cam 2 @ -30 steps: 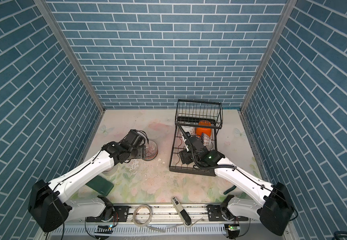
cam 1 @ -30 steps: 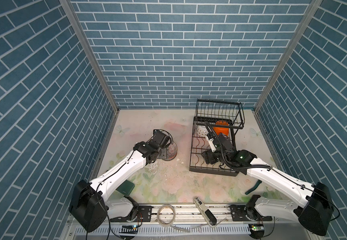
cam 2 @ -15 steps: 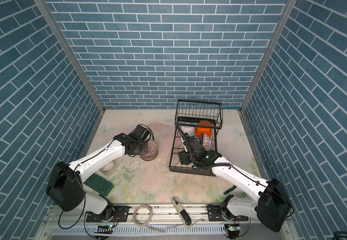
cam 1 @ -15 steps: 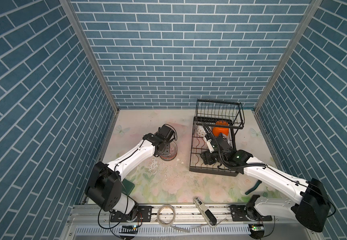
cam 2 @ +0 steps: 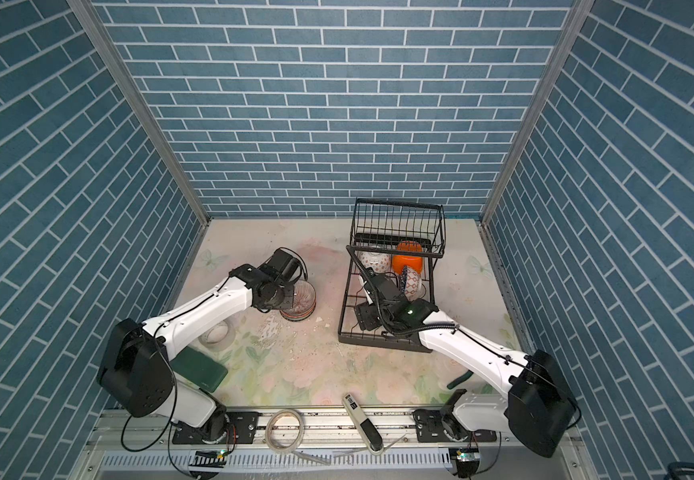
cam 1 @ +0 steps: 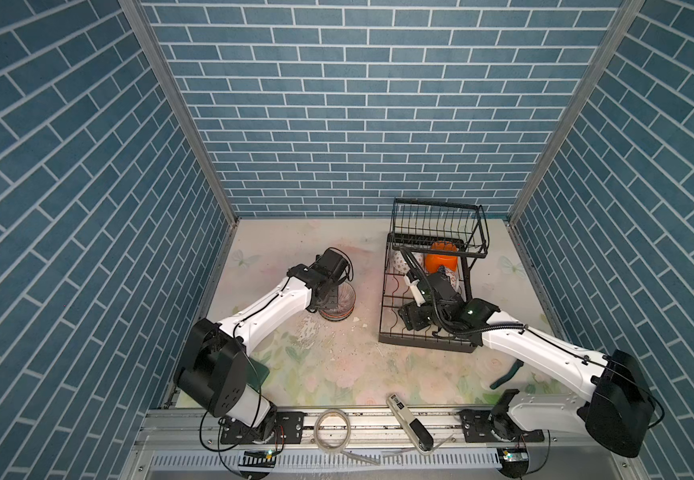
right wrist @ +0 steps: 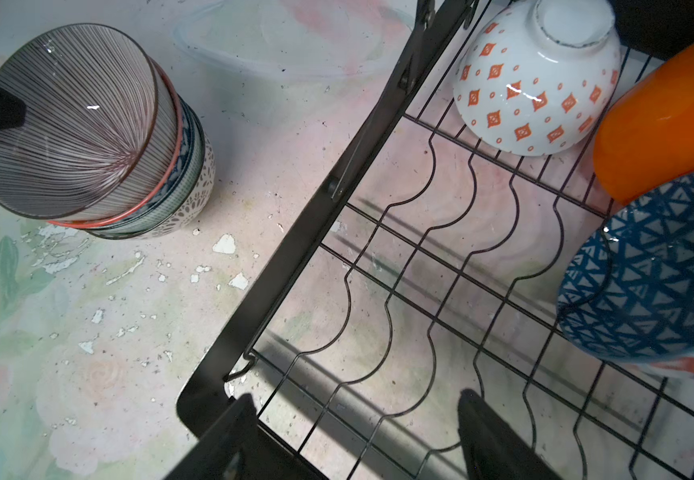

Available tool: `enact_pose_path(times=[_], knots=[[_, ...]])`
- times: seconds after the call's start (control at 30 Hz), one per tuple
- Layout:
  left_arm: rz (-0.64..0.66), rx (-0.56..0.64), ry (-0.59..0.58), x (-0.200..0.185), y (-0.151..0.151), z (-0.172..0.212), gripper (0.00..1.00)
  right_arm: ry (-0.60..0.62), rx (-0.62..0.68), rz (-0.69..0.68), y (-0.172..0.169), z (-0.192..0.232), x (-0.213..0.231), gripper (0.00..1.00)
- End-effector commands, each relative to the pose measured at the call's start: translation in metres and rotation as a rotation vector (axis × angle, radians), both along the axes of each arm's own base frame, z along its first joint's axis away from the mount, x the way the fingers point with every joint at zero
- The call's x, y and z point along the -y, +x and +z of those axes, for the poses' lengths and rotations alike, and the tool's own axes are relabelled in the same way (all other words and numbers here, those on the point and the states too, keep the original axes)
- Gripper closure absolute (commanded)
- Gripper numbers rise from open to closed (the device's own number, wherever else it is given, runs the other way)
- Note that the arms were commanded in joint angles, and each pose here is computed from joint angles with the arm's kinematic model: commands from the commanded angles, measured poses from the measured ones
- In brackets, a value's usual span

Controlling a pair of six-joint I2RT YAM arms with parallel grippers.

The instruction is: Load the bowls into the dish rack

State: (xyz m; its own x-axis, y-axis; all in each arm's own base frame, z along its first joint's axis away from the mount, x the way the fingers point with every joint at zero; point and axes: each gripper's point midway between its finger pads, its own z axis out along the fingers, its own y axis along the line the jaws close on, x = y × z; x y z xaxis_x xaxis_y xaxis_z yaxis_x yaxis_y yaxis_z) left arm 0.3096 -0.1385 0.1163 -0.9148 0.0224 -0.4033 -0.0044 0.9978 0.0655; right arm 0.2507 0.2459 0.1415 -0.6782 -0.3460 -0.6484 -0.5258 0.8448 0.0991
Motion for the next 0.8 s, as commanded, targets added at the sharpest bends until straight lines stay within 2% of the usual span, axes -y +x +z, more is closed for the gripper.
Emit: enact_pose_path(times=[0.0, 0.27, 0.53, 0.7, 0.77], knots=[[-0.007, 0.033, -0.027, 0.004, 0.005, 0.010, 0.81, 0.028, -0.013, -0.008, 0.000, 0.001, -0.005, 0.24], [-0.010, 0.071, -0.042, 0.003, 0.005, 0.020, 0.92, 0.027, -0.028, -0.014, 0.000, -0.004, -0.006, 0.24], [-0.012, 0.095, -0.048, -0.001, 0.003, 0.028, 0.98, 0.025, -0.037, -0.009, 0.001, -0.006, -0.011, 0.26], [-0.007, 0.099, -0.054, -0.003, 0.002, 0.029, 0.98, 0.023, -0.038, 0.001, 0.004, -0.005, -0.015, 0.26], [-0.006, 0.096, -0.053, -0.004, 0.002, 0.028, 0.88, 0.022, -0.039, 0.004, 0.005, -0.005, -0.017, 0.26]])
